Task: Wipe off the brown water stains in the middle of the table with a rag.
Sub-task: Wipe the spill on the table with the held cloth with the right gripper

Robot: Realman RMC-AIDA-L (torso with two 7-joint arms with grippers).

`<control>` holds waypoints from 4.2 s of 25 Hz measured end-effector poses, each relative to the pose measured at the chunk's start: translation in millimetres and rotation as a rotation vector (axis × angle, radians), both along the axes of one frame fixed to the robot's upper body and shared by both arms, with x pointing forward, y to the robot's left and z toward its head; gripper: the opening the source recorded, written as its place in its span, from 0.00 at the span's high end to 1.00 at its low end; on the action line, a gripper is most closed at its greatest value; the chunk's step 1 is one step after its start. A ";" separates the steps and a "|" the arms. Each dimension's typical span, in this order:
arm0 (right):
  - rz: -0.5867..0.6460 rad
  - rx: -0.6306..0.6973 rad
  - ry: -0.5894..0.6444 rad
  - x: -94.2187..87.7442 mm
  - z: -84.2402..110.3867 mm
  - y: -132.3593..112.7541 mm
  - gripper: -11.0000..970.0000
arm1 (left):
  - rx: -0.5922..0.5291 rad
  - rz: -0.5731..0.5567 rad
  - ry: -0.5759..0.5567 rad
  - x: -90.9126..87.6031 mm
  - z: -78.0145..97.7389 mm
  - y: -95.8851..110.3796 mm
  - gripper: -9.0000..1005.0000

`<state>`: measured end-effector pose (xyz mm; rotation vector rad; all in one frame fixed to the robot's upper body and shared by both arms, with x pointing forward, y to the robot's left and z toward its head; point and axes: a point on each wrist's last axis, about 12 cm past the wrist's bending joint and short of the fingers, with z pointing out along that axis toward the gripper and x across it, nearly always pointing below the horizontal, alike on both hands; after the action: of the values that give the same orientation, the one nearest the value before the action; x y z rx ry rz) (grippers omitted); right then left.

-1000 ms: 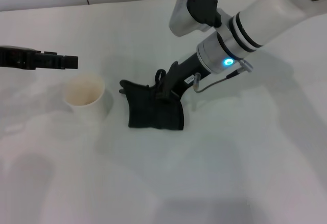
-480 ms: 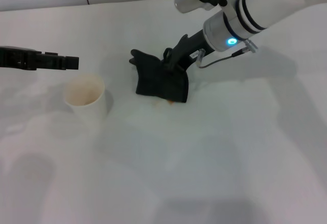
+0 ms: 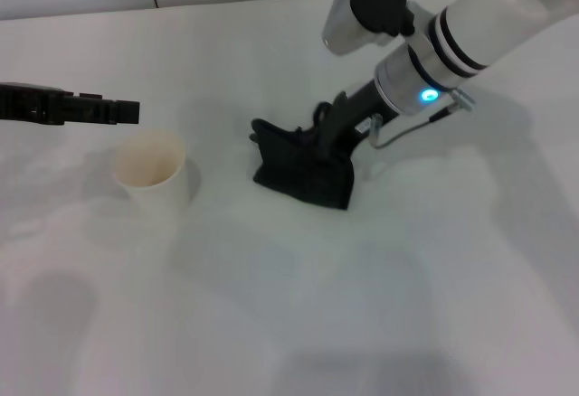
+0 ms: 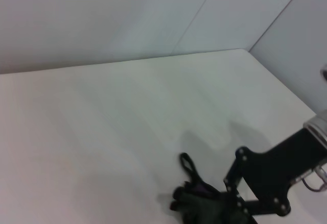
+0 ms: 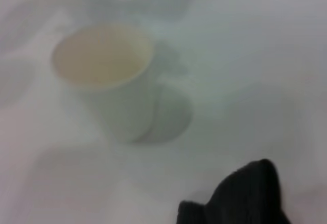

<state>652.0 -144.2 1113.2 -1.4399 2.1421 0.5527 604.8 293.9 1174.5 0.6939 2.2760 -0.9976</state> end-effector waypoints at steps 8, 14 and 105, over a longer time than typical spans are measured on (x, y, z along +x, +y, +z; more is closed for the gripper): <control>0.068 -0.026 0.094 -12.7 -1.8 -1.7 0.92 | 0.002 -0.002 -0.005 1.3 1.1 -1.1 0.11; 0.104 -0.015 0.129 -16.5 2.5 -2.3 0.92 | 0.004 -0.002 -0.008 1.7 1.6 -0.7 0.11; -0.095 0.003 -0.001 10.4 10.5 -20.6 0.87 | 0.026 -0.006 0.003 1.8 -2.0 -3.8 0.11</control>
<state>662.3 -164.8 1123.7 -1.3283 2.1950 0.5192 606.6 290.1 1172.5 0.7112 2.2946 -0.9749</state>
